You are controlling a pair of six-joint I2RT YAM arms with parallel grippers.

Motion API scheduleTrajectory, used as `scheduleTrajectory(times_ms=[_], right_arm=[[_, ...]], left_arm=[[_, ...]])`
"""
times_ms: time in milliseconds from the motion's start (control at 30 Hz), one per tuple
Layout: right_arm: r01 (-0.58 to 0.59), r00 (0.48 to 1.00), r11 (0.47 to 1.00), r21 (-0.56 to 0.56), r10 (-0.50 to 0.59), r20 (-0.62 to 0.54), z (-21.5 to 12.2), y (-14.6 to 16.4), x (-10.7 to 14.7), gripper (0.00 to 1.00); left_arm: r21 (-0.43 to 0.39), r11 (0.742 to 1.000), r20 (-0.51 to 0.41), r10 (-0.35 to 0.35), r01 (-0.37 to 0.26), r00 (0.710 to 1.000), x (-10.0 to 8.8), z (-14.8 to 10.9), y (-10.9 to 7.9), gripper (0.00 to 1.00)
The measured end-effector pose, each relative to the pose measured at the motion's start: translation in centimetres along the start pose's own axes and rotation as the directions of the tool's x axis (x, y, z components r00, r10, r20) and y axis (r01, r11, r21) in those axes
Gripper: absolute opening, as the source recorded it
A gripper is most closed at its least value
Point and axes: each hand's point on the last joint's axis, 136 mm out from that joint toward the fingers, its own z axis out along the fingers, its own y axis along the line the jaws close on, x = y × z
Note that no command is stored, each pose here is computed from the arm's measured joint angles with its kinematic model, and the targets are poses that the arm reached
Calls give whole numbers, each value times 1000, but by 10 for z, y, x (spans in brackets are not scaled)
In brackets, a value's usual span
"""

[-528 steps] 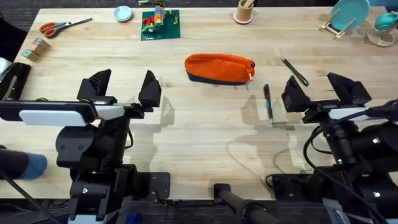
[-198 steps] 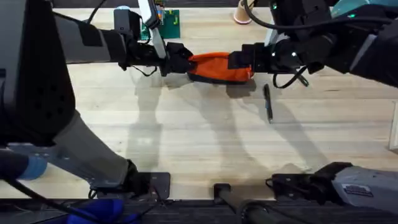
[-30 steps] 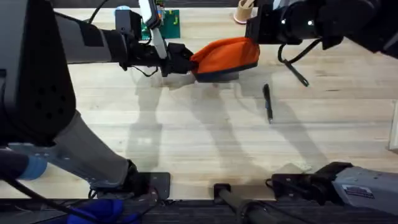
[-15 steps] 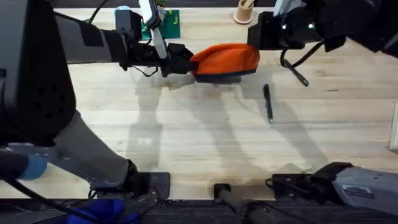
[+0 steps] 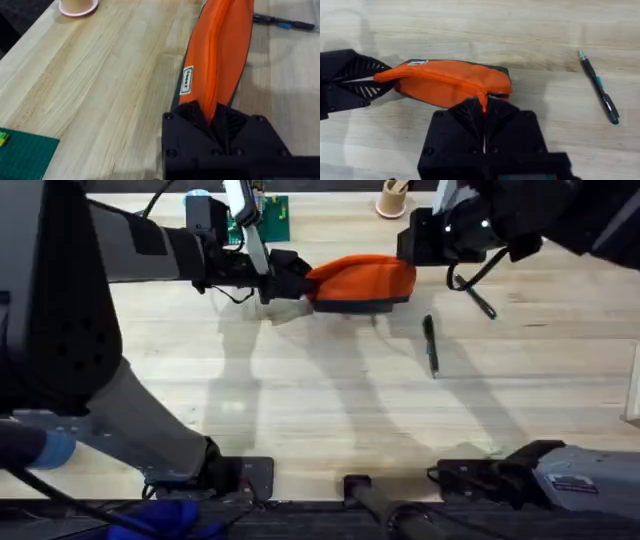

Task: Unzip the bag, pick up the pens from the table one at a time and place them inside, then zip the bag closed.

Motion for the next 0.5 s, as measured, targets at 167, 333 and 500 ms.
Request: scheduleTrajectory(times_ms=[167, 333, 500], right_arm=[[0, 1000, 1000, 3, 0, 0, 0, 0, 0, 32], [0, 1000, 1000, 3, 0, 1, 0, 0, 0, 32], [-6, 999, 1000, -10, 6, 33, 0, 3, -8, 32]], left_arm=[[1, 1000, -1, -3, 3, 1000, 0, 0, 0, 43], [1, 1000, -1, -3, 3, 1000, 0, 0, 0, 43], [0, 1000, -3, -3, 3, 1000, 1, 0, 0, 43]])
